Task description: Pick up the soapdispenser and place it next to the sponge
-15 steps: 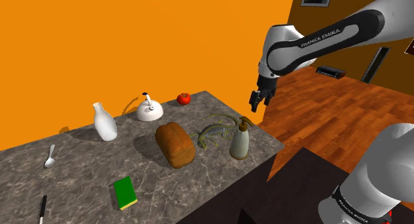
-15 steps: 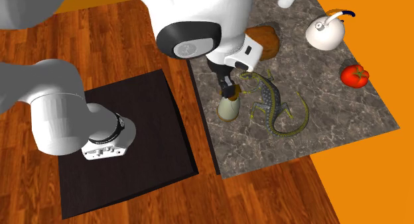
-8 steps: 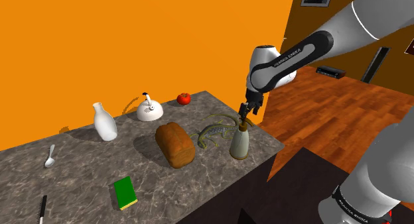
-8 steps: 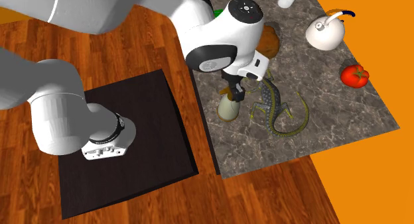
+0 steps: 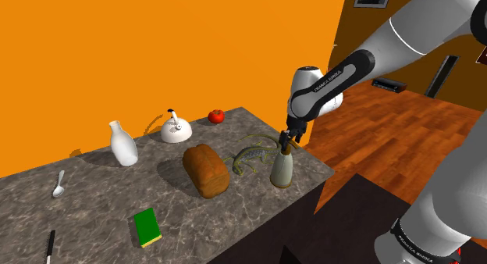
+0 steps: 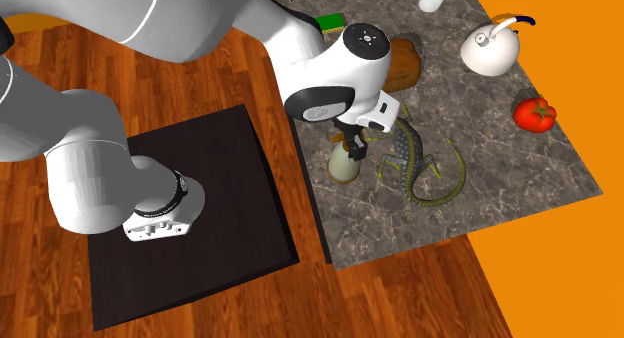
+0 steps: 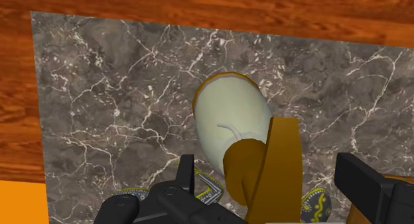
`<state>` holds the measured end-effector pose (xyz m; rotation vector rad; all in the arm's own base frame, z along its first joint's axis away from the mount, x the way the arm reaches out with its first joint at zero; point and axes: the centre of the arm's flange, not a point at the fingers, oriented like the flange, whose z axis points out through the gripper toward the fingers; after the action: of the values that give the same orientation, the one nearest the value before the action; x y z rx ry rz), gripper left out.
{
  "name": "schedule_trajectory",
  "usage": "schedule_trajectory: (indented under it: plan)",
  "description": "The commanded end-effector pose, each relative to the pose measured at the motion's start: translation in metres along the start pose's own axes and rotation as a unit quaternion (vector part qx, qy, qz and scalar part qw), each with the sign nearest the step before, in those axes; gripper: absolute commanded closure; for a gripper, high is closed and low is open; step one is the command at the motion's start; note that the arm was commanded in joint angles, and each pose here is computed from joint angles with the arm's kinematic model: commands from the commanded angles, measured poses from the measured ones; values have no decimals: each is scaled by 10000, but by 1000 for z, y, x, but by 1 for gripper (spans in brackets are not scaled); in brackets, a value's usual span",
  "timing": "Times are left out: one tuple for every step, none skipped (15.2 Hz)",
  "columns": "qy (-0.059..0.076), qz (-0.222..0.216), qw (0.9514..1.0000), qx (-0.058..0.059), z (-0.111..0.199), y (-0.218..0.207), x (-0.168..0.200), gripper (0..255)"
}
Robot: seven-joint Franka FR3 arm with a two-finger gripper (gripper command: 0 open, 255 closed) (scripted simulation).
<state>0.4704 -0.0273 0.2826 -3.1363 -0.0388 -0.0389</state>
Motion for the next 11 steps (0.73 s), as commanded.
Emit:
schedule_trajectory:
  plan:
    - [4,0,10000,-1,3,0,1,0]
    - [4,0,10000,-1,3,0,1,0]
    - [4,0,10000,-1,3,0,1,0]
    - [4,0,10000,-1,3,0,1,0]
    - [4,0,10000,-1,3,0,1,0]
    - [4,0,10000,-1,3,0,1,0]
    - [4,0,10000,-1,3,0,1,0]
    - [4,0,10000,-1,3,0,1,255]
    - [4,0,10000,-1,3,0,1,255]
    - [4,0,10000,-1,3,0,1,255]
    - [4,0,10000,-1,3,0,1,255]
